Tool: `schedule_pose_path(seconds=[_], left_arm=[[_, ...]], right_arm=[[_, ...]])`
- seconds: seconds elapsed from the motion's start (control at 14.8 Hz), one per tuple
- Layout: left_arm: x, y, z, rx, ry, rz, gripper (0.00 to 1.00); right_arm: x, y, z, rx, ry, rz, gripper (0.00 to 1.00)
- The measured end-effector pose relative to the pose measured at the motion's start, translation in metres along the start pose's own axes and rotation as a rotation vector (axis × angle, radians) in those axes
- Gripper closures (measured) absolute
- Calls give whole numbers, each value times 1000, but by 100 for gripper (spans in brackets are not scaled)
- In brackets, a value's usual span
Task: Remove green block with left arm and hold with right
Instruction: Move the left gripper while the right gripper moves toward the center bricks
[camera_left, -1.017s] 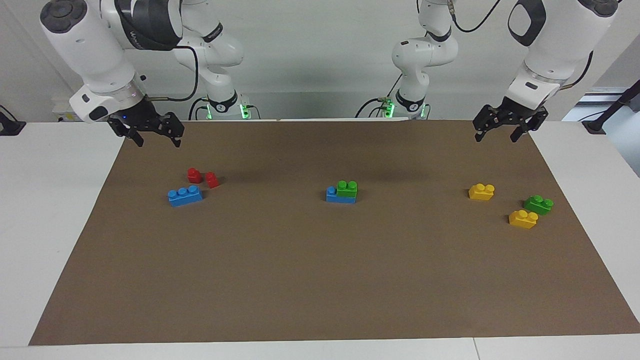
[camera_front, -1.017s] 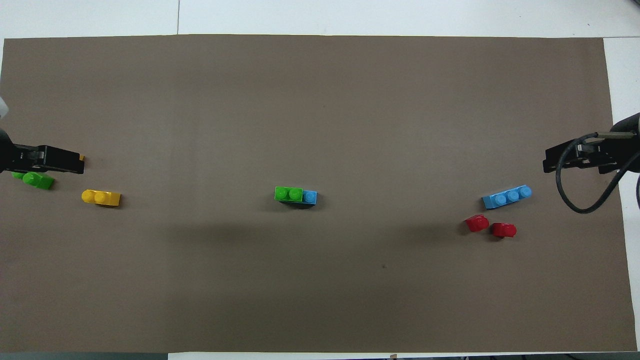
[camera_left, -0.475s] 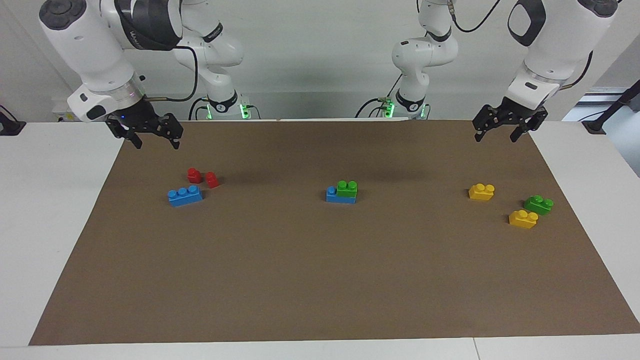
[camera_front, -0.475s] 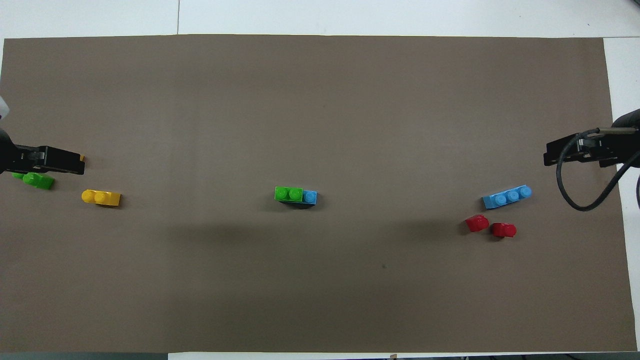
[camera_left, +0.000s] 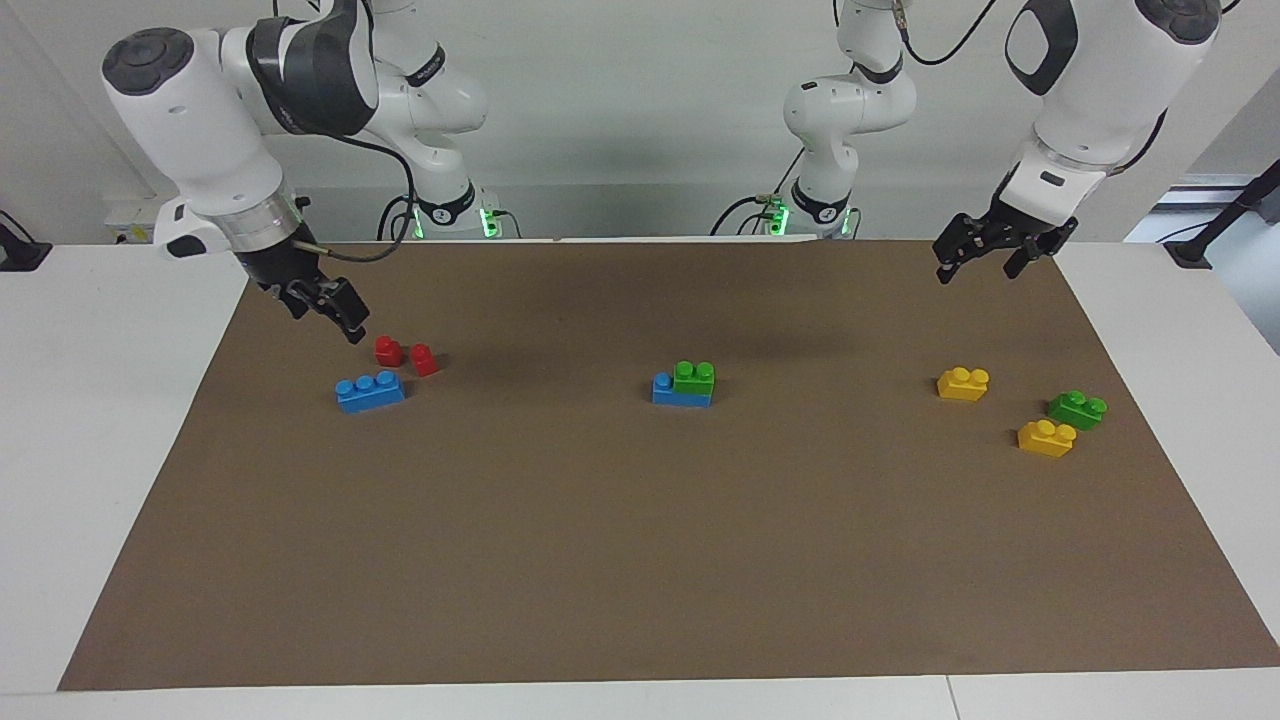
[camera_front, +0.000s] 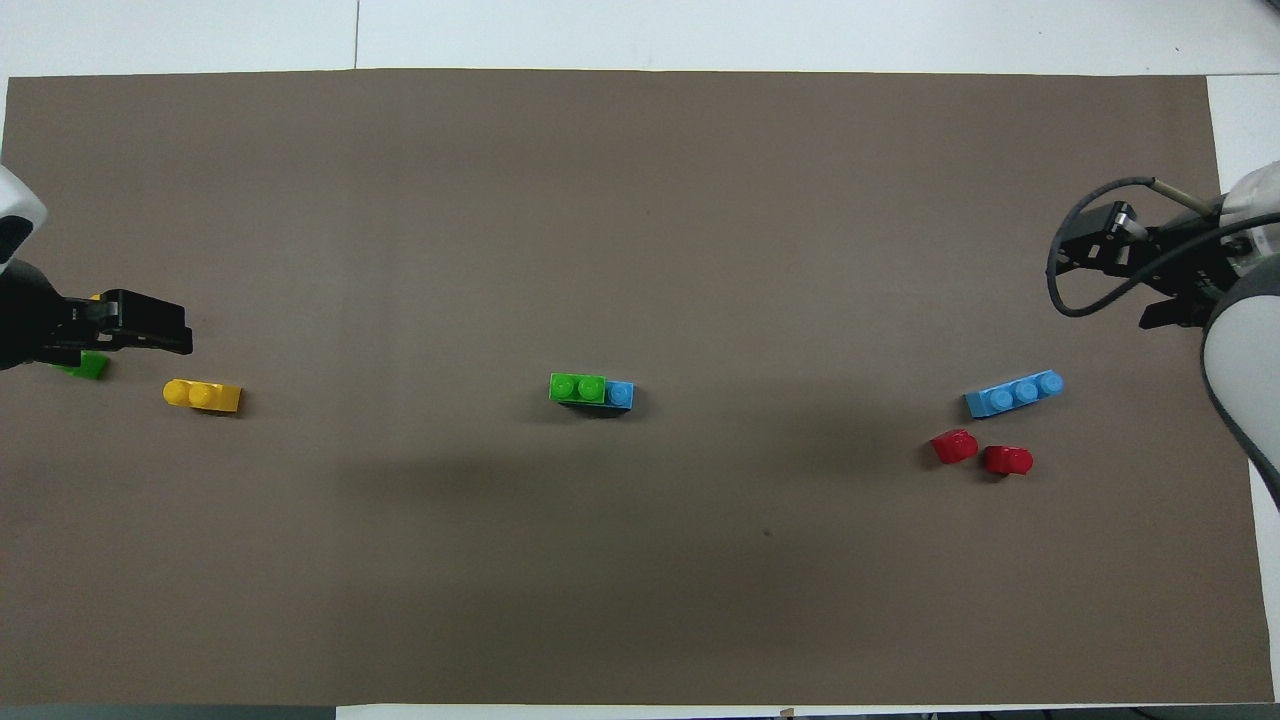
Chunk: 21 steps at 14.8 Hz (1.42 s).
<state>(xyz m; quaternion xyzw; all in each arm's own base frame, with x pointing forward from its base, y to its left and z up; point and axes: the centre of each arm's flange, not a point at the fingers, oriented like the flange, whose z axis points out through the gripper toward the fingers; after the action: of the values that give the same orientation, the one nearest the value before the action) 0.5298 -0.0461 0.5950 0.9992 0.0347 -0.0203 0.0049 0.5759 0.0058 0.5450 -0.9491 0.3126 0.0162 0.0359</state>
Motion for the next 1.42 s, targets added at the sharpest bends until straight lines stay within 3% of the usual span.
schedule_pose_path(seconds=[0.34, 0.61, 0.95, 1.42], left_arm=[[-14, 59, 9, 3, -22, -247, 0], [-33, 110, 17, -21, -22, -553, 0], [-62, 160, 36, -66, 8, -837, 0], [-89, 226, 78, -143, 18, -1199, 0]], right_arm=[[-21, -46, 29, 48, -108, 429, 0], [-51, -95, 52, 86, -171, 696, 0], [-94, -135, 98, 106, -211, 864, 0], [-134, -156, 134, 121, -219, 966, 0]])
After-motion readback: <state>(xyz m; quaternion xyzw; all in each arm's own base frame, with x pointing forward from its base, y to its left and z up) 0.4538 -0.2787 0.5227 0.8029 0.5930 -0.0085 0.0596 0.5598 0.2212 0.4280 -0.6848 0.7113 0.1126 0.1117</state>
